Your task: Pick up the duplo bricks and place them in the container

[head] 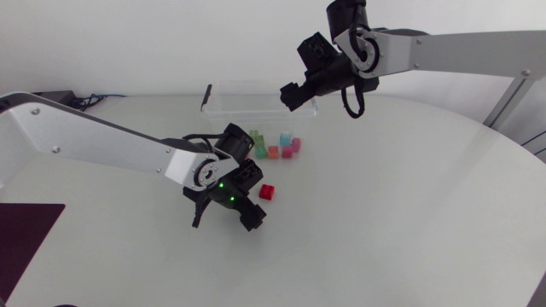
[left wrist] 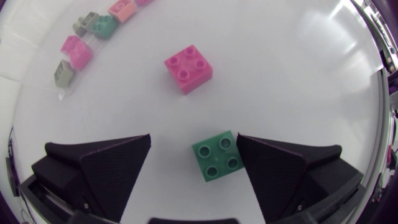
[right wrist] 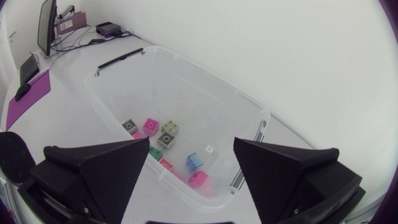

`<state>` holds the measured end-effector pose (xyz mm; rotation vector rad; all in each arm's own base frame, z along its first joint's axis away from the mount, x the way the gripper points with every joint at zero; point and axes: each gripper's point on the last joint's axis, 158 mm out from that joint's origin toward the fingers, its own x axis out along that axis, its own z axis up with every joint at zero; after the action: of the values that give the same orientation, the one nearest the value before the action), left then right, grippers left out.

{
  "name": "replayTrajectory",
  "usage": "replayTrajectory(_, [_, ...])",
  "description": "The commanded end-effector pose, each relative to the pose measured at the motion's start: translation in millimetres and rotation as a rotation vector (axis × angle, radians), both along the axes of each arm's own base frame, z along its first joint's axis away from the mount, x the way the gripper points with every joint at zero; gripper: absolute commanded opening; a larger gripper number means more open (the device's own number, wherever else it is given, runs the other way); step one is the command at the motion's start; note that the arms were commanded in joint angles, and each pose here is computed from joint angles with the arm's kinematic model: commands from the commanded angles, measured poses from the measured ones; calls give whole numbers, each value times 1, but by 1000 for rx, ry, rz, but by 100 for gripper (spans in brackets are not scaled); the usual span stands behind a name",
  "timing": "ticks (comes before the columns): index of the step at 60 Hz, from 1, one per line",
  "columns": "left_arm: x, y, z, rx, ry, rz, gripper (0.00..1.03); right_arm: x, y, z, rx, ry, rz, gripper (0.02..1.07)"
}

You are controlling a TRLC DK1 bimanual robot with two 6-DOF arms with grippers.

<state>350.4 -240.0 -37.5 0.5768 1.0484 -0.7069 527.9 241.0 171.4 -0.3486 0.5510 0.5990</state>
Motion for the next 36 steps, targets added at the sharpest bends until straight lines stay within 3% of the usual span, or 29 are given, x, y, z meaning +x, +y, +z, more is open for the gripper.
replayTrajectory(1, [-11,15,-4,19,28,45,96,-20,6,11,3,-15,24,103])
replayTrajectory(9, [-24,17,-11,33,55,46,96,-47,9,12,0,-5,48,103])
replayTrajectory(12, [-25,18,-14,37,63,49,90,-57,9,8,-6,5,55,103])
replayTrajectory(17, [-25,18,-14,35,60,50,74,-78,11,-4,-25,20,83,102])
replayTrajectory(25, [-22,13,-11,13,33,38,34,-107,7,-29,-64,53,124,102])
replayTrajectory(36, [-37,-2,-10,-10,41,-51,30,-131,-3,-67,-110,110,149,102])
